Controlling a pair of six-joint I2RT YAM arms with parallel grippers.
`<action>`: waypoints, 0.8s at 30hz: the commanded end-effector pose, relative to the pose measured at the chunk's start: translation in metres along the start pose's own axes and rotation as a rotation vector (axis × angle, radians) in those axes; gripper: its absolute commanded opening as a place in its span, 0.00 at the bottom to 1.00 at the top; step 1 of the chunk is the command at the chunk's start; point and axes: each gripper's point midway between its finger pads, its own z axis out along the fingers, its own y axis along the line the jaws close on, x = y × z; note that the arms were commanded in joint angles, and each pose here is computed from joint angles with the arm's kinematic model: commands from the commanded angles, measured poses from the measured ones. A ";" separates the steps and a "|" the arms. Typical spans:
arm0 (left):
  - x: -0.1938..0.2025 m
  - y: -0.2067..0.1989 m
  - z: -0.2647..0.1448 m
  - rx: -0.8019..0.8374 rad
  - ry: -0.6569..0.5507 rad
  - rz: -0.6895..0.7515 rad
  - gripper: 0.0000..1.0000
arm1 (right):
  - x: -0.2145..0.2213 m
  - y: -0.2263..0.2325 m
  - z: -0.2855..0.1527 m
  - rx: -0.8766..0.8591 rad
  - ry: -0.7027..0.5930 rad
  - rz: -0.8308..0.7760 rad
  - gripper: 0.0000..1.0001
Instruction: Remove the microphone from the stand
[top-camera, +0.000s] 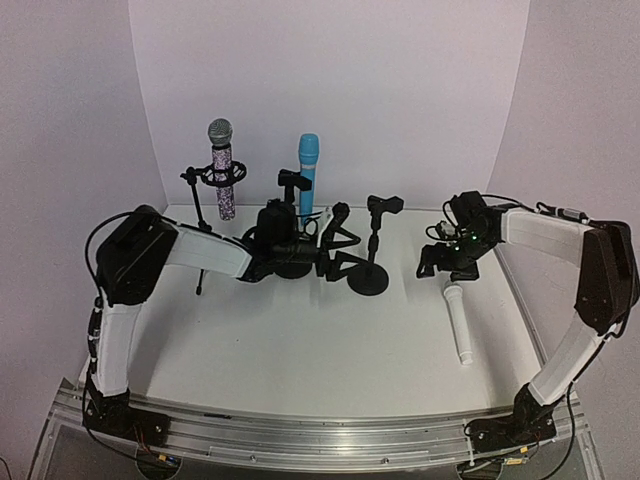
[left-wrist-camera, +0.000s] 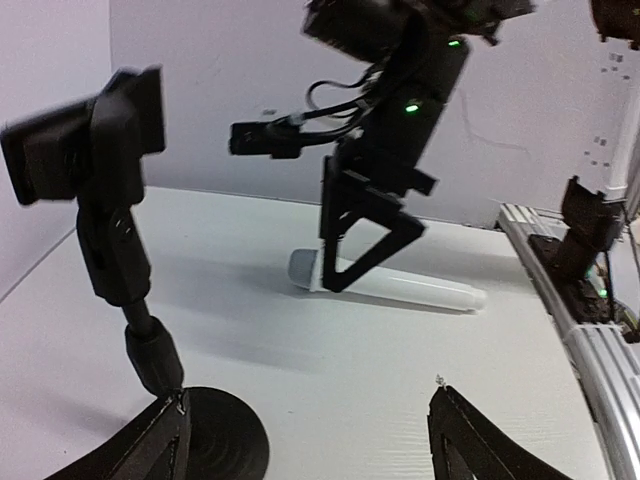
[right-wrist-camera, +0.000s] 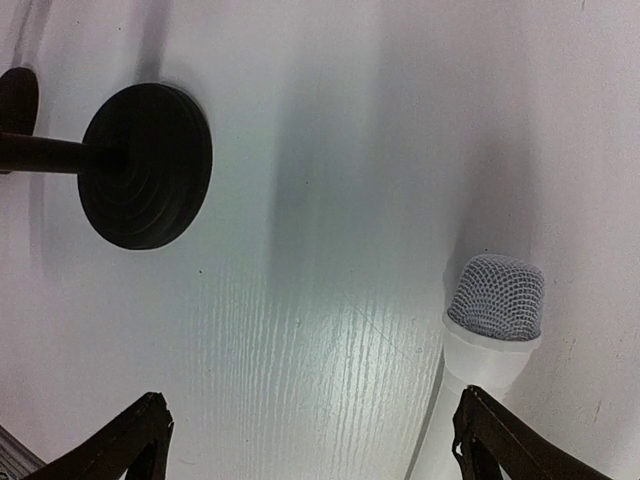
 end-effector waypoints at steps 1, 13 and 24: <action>-0.045 -0.037 -0.047 -0.008 -0.044 0.138 0.77 | -0.026 0.023 -0.039 -0.093 -0.127 -0.073 0.95; -0.036 0.049 -0.136 -0.437 -0.020 0.102 0.62 | -0.042 0.038 -0.067 -0.162 -0.255 -0.126 0.95; -0.025 0.125 -0.153 -0.803 -0.051 0.089 0.57 | -0.046 0.044 -0.083 -0.178 -0.304 -0.175 0.95</action>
